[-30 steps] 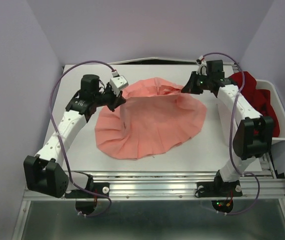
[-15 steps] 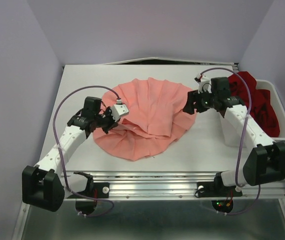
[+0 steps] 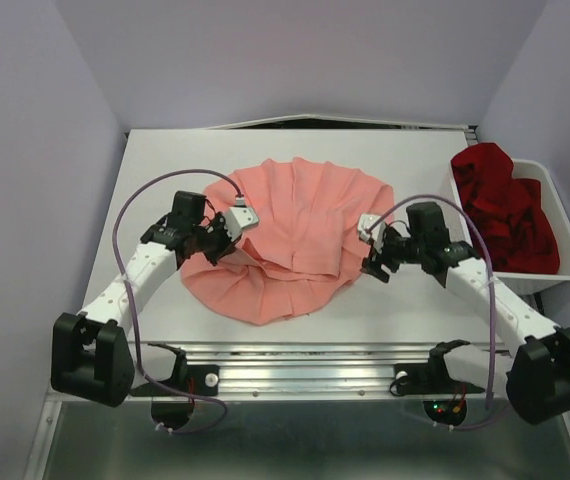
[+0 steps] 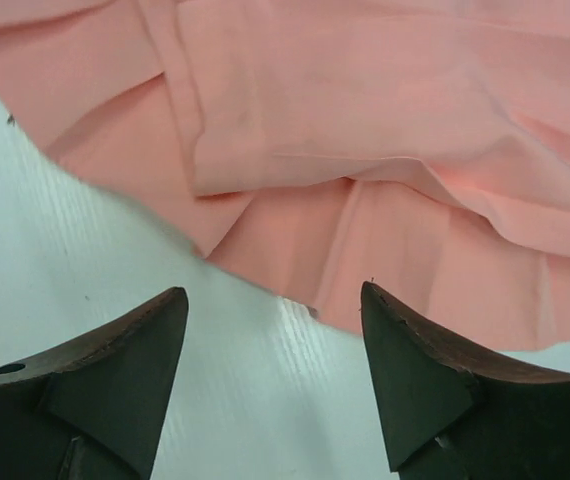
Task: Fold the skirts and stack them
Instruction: Flatten the skirt out
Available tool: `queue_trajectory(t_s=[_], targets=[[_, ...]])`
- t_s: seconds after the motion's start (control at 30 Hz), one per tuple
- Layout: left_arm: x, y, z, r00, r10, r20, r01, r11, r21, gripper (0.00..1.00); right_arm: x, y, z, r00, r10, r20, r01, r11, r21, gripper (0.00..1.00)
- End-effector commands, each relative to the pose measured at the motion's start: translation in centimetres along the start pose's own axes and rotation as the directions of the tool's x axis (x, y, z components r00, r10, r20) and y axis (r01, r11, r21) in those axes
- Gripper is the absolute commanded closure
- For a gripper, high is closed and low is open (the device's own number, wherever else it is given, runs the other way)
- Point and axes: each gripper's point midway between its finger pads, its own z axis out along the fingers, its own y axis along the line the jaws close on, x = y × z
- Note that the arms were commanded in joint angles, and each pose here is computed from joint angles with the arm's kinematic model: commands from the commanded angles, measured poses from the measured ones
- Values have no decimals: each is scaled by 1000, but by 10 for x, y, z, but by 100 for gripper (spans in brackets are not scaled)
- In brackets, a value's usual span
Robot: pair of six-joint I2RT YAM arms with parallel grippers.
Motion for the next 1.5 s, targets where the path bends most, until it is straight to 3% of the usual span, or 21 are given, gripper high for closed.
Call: queue_trajectory(t_s=[0.0, 0.13, 0.37, 0.5, 0.67, 0.7, 0.73, 1.3, 1.37, 1.47], targets=[[-29, 10, -1, 996, -43, 83, 40, 998, 38, 100, -12, 7, 12, 833, -534, 145, 525, 845, 100, 27], [-29, 12, 7, 994, -84, 67, 78, 993, 85, 100, -19, 20, 29, 699, -687, 201, 680, 725, 114, 33], [-32, 15, 8, 993, -93, 78, 87, 993, 80, 100, -39, 16, 56, 586, -766, 265, 767, 630, 126, 37], [-30, 15, 9, 991, -103, 80, 96, 992, 85, 100, -28, 31, 68, 447, -847, 288, 864, 492, 105, 39], [-30, 20, 9, 988, -129, 90, 121, 989, 87, 100, -14, 48, 82, 357, -878, 320, 919, 392, 51, 40], [-31, 20, 9, 987, -130, 90, 121, 988, 91, 100, -10, 49, 83, 368, -872, 322, 916, 399, 34, 41], [-32, 21, 9, 987, -128, 94, 120, 988, 92, 100, -11, 48, 84, 329, -888, 321, 932, 360, 41, 41], [-30, 20, 8, 987, -127, 95, 117, 988, 104, 100, 25, 55, 91, 285, -910, 302, 959, 269, -94, 42], [-29, 21, 8, 987, -125, 97, 115, 988, 103, 100, 26, 54, 94, 257, -917, 305, 966, 238, -98, 42], [-28, 20, 9, 987, -128, 93, 118, 987, 106, 100, 27, 47, 101, 278, -914, 294, 960, 256, -114, 45]])
